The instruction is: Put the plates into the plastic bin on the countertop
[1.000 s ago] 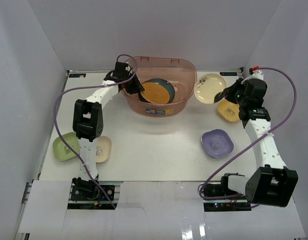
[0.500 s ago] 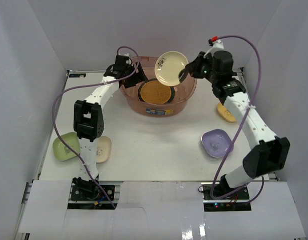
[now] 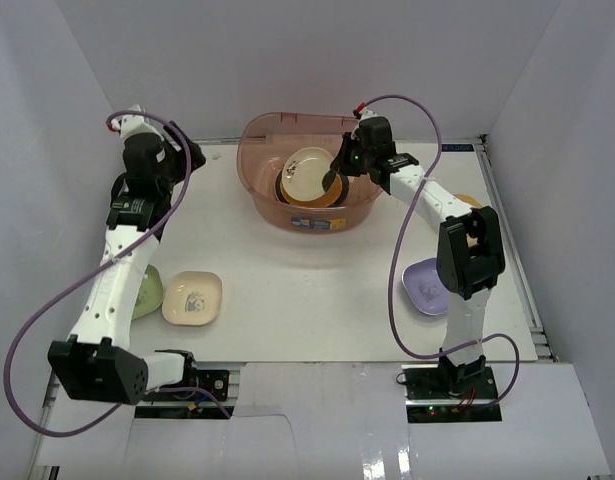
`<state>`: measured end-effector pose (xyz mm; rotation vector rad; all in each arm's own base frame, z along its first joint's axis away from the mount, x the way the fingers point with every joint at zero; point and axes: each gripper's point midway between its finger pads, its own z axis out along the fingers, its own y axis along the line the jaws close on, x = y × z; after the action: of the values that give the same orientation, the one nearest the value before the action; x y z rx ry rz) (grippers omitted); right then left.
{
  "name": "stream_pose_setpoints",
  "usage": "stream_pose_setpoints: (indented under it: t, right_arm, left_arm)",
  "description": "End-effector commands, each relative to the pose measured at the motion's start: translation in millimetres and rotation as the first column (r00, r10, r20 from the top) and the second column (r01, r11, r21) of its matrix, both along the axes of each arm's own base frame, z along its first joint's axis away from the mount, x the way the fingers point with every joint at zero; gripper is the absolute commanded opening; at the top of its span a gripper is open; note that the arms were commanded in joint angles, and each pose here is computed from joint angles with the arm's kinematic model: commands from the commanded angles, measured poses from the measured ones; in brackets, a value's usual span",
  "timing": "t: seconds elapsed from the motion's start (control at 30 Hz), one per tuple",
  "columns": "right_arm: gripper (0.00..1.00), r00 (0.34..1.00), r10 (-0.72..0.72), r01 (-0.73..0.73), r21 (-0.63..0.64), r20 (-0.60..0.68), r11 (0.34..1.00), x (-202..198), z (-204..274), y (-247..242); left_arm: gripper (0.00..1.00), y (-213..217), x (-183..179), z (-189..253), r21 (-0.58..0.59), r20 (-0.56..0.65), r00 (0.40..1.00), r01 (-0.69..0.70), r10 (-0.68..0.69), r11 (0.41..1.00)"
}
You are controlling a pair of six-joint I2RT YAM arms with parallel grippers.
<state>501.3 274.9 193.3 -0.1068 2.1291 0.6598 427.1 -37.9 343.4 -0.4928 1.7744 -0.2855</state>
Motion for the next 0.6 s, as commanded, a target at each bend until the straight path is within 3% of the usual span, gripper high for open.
stream_pose_setpoints:
  t: [0.0, 0.1, 0.2, 0.3, 0.33, 0.43, 0.5, 0.57]
  right_arm:
    - [0.08, 0.998, 0.027, -0.029, 0.032, 0.059, 0.999, 8, 19, 19]
    - [0.09, 1.000, 0.016, -0.016, 0.018, 0.018, 1.000, 14, -2, 21]
    - [0.13, 1.000, 0.004, -0.004, 0.001, -0.001, 1.000, 17, -15, 20]
    - [0.29, 1.000, -0.006, 0.005, -0.013, -0.008, 1.000, 17, -21, 19]
    - [0.42, 1.000, -0.005, 0.005, -0.022, -0.004, 1.000, 17, -22, 17]
    - [0.63, 1.000, 0.006, -0.005, -0.039, 0.029, 0.999, 14, -8, 14]
    - [0.72, 0.997, 0.022, -0.018, -0.050, 0.073, 0.999, 10, 13, 10]
    - [0.73, 0.992, 0.049, -0.042, -0.055, 0.114, 0.998, 4, 30, 9]
  left_arm:
    - [0.82, 41, -44, -75, 0.134, -0.198, 0.970, -0.119, 0.144, 0.984]
    - [0.78, 71, -83, -122, 0.243, -0.320, 0.908, -0.197, 0.271, 0.950]
    - [0.77, 83, -109, -163, 0.251, -0.444, 0.843, -0.209, 0.304, 0.945]
    - [0.77, 90, -120, -187, 0.256, -0.490, 0.806, -0.230, 0.331, 0.939]
    - [0.77, 104, -123, -192, 0.246, -0.500, 0.785, -0.275, 0.365, 0.930]
    - [0.77, 113, -127, -212, 0.248, -0.528, 0.751, -0.311, 0.397, 0.917]
    - [0.76, 119, -128, -219, 0.256, -0.533, 0.735, -0.332, 0.419, 0.908]
    - [0.76, 129, -132, -233, 0.276, -0.548, 0.704, -0.359, 0.452, 0.892]
